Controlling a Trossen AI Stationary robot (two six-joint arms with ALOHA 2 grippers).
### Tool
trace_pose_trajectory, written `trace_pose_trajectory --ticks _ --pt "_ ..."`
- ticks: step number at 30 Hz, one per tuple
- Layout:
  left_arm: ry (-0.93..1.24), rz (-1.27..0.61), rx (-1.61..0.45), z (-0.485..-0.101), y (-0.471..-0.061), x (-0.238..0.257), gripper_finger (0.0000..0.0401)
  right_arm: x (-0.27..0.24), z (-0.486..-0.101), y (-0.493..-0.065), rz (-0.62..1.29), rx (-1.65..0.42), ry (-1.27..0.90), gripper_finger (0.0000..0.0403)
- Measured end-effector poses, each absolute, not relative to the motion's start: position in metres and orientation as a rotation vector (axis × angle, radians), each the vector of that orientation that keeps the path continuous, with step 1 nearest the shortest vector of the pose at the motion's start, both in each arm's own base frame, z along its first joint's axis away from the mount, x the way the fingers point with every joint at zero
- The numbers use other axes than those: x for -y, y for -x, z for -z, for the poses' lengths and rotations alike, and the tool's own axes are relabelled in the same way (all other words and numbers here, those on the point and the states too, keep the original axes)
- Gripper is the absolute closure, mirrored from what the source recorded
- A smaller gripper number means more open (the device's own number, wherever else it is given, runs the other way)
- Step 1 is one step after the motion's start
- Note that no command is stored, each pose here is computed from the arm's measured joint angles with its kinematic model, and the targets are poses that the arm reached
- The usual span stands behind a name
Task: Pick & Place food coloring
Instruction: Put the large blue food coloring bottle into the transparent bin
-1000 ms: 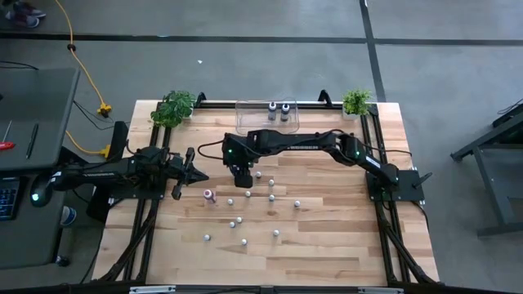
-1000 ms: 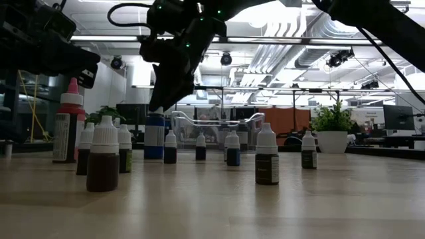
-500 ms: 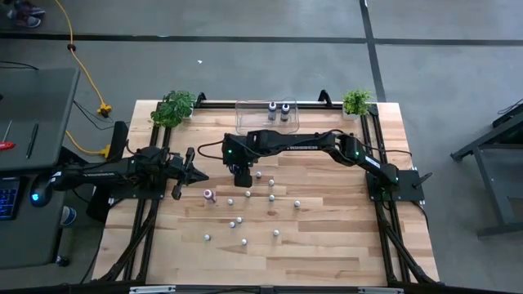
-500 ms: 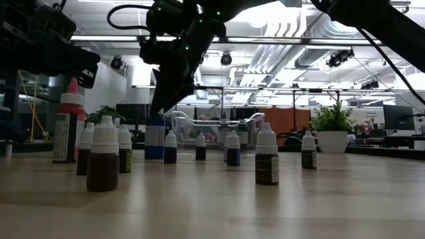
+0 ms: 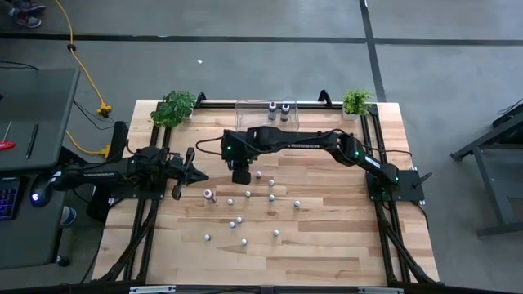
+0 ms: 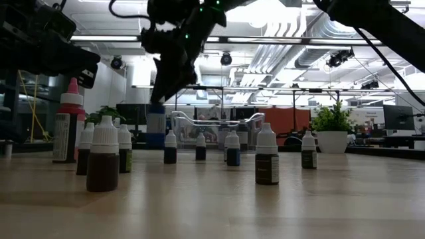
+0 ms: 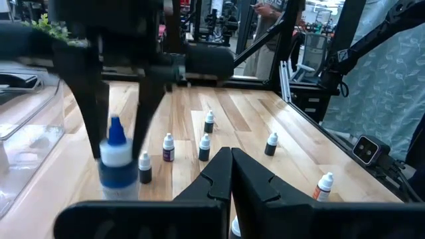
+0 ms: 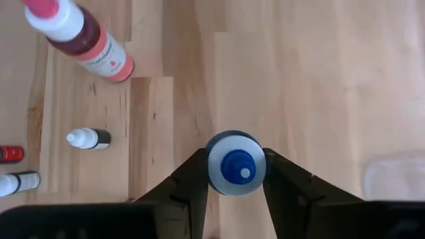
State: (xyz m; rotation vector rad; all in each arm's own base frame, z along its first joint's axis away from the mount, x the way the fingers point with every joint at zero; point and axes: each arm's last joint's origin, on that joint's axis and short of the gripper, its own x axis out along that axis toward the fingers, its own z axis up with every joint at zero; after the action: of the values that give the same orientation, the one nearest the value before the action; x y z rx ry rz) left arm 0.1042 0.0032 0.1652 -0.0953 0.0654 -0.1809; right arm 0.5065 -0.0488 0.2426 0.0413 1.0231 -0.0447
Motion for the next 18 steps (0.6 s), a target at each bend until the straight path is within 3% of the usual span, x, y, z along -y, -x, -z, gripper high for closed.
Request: trace_pose_trajectory --ticks 5,18 --pt "0.095 0.181 -0.065 -0.165 -0.104 -0.003 0.0399 0.05 -0.268 -0.501 0.135 -1.004 -0.059 0.0293" --pt "0.095 0.181 -0.065 -0.165 -0.104 -0.003 0.0399 0.054 -0.305 -0.483 0.262 -0.929 -0.37 0.0293"
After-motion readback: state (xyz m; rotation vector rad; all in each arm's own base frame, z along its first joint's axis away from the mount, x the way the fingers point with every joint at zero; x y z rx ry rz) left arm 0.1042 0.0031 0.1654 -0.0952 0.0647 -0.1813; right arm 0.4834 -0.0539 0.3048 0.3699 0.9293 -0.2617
